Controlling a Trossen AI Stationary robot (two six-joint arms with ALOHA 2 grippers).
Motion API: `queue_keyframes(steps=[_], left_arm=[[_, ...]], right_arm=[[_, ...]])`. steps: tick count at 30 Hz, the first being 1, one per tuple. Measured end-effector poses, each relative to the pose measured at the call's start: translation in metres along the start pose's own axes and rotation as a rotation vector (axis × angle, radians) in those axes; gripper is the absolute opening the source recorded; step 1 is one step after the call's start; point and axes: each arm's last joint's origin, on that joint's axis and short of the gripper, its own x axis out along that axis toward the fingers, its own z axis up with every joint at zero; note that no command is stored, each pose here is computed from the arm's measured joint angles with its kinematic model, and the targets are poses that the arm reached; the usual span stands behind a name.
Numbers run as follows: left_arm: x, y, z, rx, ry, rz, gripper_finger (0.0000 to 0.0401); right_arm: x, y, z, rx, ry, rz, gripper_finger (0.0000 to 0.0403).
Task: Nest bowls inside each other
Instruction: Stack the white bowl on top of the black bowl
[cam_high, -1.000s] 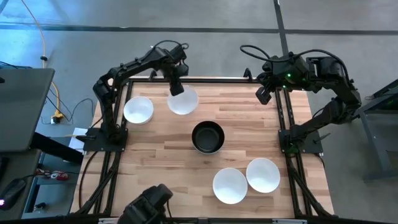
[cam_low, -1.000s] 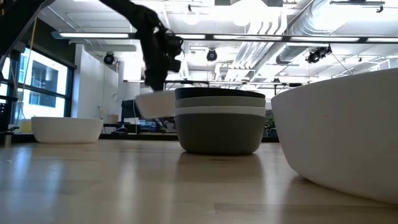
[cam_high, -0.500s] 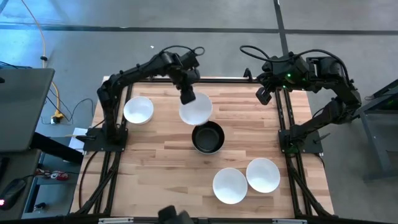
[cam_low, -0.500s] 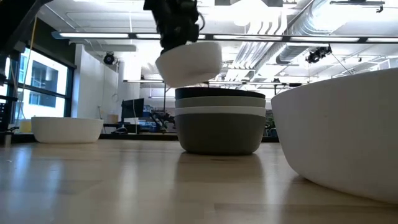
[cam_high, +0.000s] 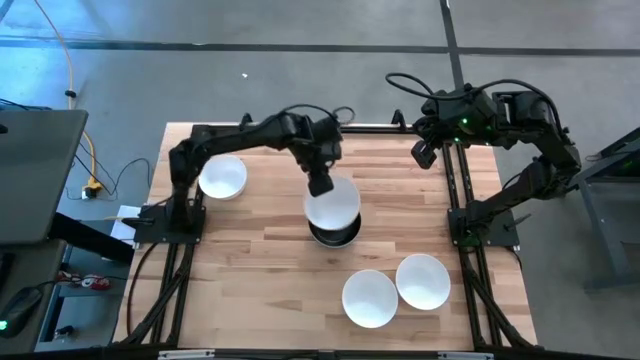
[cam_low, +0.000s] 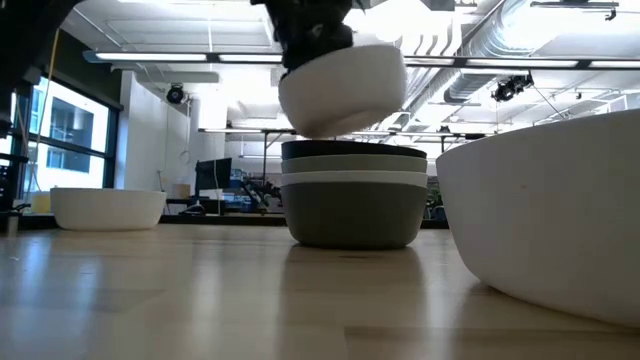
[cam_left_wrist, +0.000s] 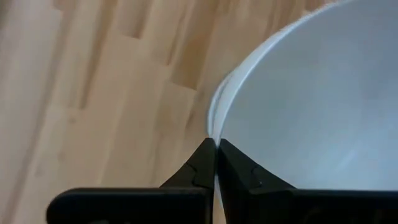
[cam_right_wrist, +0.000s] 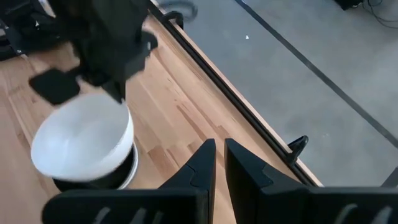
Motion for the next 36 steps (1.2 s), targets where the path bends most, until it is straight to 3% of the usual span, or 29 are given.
queue_keyframes(steps=[11, 28, 36], left_arm=[[0.051, -0.021, 0.0, 0.01, 0.13, 0.021, 0.0], [0.065, -0.028, -0.006, -0.005, 0.2, 0.121, 0.0], [0.066, -0.031, -0.007, 0.012, 0.209, 0.1, 0.0004]], right_arm=[[0.0, 0.001, 0.0, 0.006, 0.011, 0.029, 0.0023], [0.007, 0.005, 0.002, -0.013, 0.03, 0.024, 0.0023], [0.013, 0.008, 0.004, -0.028, 0.044, 0.02, 0.0023]])
